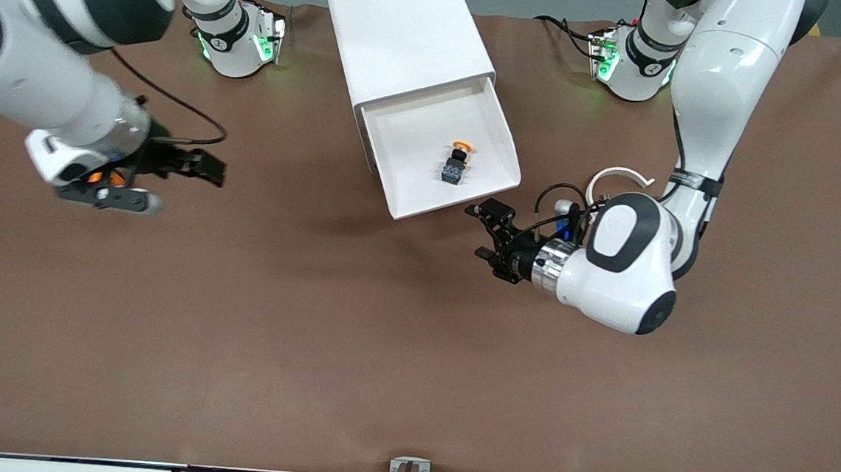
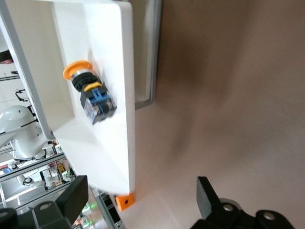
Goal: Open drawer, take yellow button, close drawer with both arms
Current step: 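Reach the right gripper into the drawer while the left gripper withdraws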
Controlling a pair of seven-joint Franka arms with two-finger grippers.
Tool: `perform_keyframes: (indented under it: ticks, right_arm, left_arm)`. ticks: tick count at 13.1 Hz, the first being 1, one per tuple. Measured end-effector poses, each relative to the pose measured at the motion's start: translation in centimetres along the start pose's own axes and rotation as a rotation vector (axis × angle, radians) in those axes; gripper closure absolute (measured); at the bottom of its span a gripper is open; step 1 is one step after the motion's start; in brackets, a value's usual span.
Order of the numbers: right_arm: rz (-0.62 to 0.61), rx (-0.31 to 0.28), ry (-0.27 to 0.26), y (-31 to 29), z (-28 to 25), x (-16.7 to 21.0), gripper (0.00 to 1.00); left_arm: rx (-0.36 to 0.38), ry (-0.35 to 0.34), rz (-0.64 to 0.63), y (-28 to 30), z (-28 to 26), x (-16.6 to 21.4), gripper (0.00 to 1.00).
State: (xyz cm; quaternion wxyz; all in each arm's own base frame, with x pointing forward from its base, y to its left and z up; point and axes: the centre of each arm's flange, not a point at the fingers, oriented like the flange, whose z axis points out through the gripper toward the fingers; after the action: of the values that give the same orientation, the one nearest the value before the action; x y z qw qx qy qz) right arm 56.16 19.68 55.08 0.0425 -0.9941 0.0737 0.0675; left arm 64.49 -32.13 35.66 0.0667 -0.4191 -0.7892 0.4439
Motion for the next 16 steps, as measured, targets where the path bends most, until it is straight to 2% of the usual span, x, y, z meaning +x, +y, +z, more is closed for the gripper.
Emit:
perform_keyframes:
  ticks: [3, 5, 8, 12, 16]
  right_arm:
    - [0.067, 0.028, 0.04, -9.6, 1.4, -4.7, 0.0]
    - [0.091, 0.032, 0.045, -15.0, 3.6, -7.8, 0.0]
    - [0.113, 0.037, 0.049, -21.1, 7.2, -10.6, 0.0]
    - [0.183, 0.031, 0.048, -28.1, 10.5, -13.1, 0.0]
    - [0.226, -0.014, 0.08, -32.2, 14.5, -14.7, 0.0]
  left_arm:
    - [-0.03, -0.034, 0.12, 0.8, -5.3, 1.7, 0.0]
    - [-0.091, 0.03, 0.22, 1.4, -7.8, 3.4, 0.0]
    - [-0.215, 0.164, 0.407, -0.4, -10.1, 3.9, 0.0]
    - [-0.265, 0.231, 0.65, -1.6, -12.5, 4.4, 0.0]
    - [-0.336, 0.348, 0.976, -2.4, -15.3, 4.8, 0.0]
